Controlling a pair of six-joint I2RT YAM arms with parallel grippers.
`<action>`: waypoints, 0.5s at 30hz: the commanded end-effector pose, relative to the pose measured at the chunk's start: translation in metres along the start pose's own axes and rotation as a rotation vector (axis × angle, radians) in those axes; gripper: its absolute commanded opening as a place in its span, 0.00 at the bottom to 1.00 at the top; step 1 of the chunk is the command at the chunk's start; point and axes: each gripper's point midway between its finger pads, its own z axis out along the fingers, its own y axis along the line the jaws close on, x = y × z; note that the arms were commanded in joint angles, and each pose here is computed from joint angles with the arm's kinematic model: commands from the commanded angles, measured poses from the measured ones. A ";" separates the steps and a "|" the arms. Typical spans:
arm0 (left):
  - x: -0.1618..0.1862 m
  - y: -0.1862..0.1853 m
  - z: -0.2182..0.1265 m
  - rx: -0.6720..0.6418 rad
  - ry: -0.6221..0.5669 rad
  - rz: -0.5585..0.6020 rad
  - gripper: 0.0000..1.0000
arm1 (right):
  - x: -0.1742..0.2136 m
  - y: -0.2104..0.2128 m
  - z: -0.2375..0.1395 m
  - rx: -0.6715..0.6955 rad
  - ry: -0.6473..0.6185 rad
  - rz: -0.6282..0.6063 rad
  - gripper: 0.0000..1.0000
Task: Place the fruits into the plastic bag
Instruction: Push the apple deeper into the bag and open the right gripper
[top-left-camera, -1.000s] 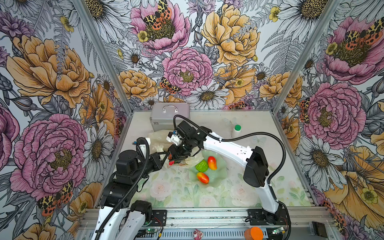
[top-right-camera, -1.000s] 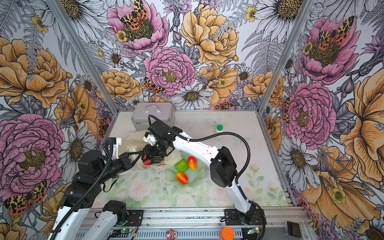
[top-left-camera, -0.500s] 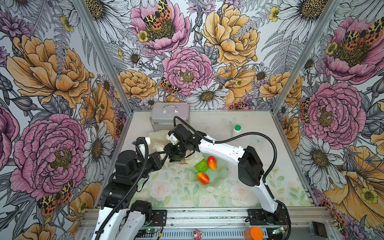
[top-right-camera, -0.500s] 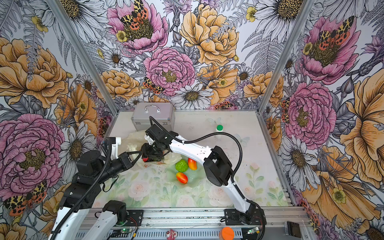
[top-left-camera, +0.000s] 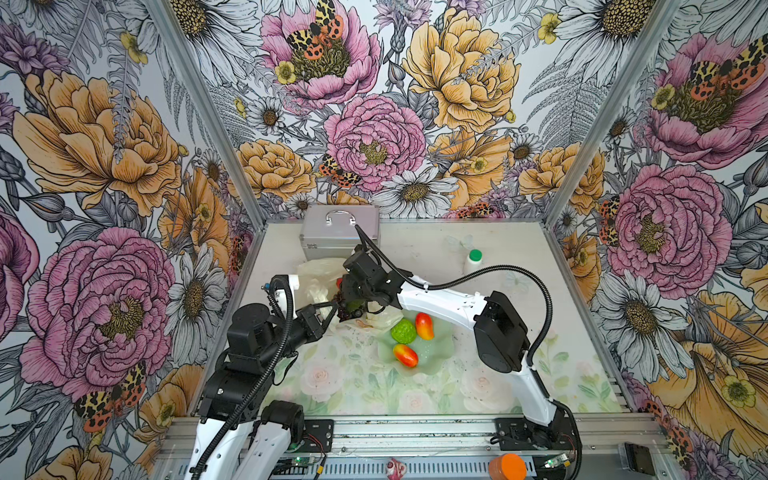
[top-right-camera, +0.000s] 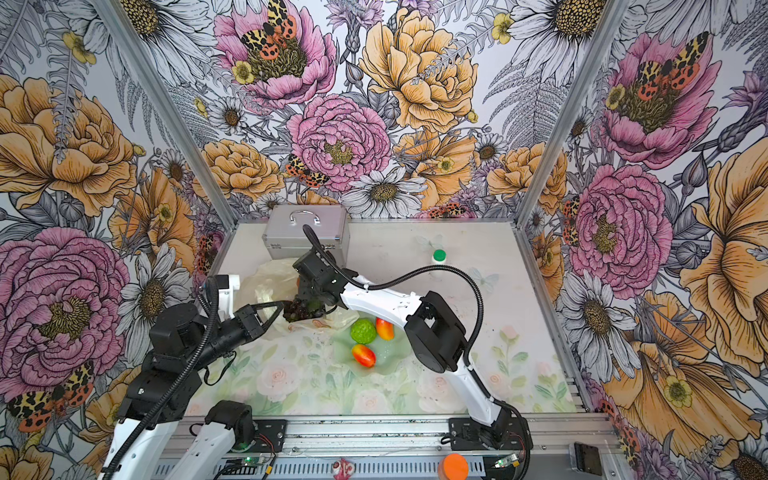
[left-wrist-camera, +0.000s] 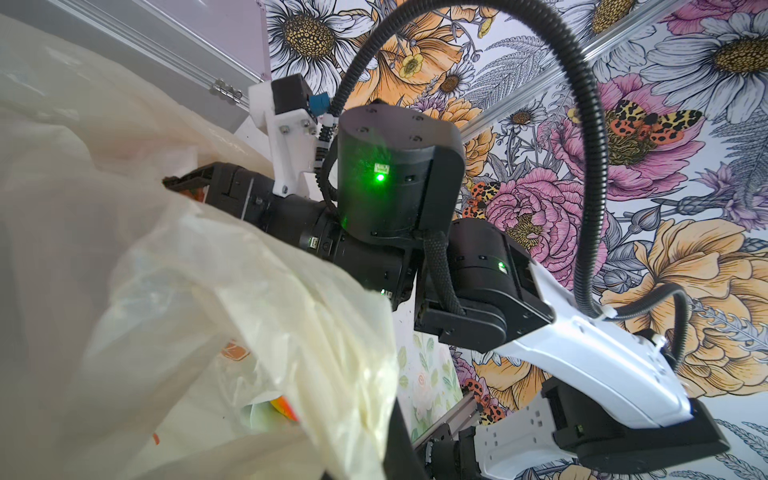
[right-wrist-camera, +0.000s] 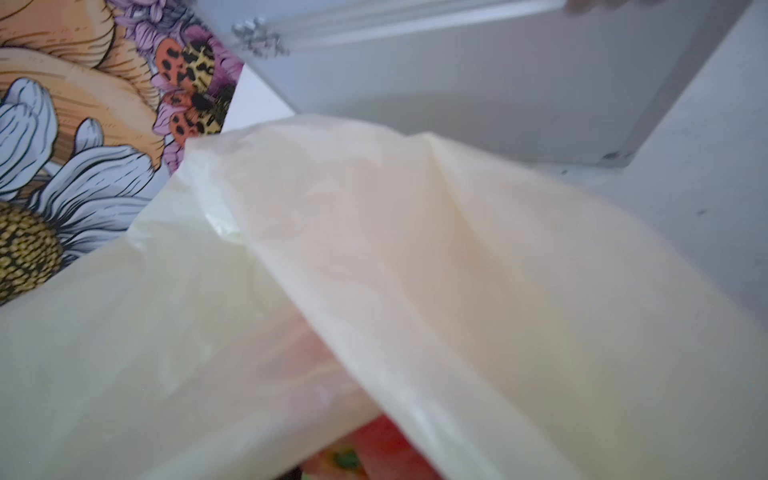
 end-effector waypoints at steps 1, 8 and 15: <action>0.000 -0.003 -0.005 0.023 -0.017 -0.003 0.00 | -0.056 -0.024 -0.028 0.144 -0.202 -0.115 0.40; 0.007 0.003 -0.007 0.005 -0.014 -0.013 0.00 | -0.104 -0.047 -0.062 0.320 -0.337 -0.283 0.40; 0.006 0.007 -0.004 -0.008 -0.012 -0.014 0.00 | -0.109 -0.012 -0.079 0.091 -0.276 -0.382 0.40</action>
